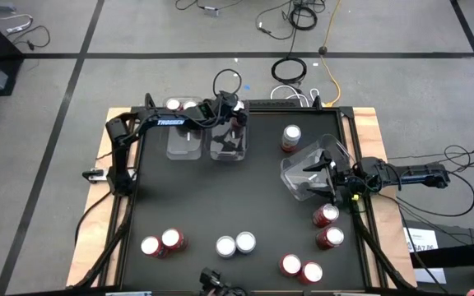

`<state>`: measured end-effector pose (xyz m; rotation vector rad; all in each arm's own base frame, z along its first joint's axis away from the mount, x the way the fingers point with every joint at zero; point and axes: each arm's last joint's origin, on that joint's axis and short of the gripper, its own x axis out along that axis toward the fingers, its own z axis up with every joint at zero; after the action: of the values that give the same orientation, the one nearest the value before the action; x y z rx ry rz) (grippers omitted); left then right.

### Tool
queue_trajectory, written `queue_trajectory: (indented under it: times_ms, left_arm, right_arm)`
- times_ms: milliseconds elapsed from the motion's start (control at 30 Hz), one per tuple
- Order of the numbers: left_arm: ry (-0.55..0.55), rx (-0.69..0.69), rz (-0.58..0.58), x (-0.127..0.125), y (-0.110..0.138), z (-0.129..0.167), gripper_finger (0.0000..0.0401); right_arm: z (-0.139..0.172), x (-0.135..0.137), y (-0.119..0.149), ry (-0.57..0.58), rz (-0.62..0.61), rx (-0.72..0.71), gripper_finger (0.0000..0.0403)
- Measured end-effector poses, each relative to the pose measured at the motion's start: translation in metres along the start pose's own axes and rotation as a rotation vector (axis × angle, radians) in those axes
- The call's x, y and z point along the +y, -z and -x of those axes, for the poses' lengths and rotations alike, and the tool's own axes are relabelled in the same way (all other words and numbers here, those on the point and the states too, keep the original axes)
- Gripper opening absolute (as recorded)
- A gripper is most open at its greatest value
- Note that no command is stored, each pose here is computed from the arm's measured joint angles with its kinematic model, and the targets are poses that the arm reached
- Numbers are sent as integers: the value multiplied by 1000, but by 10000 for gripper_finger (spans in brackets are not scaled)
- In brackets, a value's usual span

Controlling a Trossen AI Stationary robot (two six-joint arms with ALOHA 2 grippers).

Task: Sort soda cans
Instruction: Put the top left pink soda can into the middle transparent bin, then put the top right pink soda can into the middle transparent bin

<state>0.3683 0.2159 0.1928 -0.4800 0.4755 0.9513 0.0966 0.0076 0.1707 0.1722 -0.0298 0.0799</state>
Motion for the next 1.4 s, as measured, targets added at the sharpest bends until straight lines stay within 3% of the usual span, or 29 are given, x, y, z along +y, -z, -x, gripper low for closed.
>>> queue_trajectory:
  times_ms: [333,567,900,1167,1400]
  left_arm:
    - [13,8,-15,-2,-3,1,366]
    - [74,-11,-120,-11,-22,9,367]
    - [-2,202,-197,-16,-47,34,367]
    - [8,256,-240,-26,-71,93,368]
    - [197,216,-372,-45,-76,183,368]
  right_arm:
    - [0,0,0,0,0,0,334]
    - [0,0,0,0,0,-1,334]
    - [0,0,0,0,0,-1,334]
    - [0,0,0,0,0,-1,334]
    - [0,0,0,0,0,-1,334]
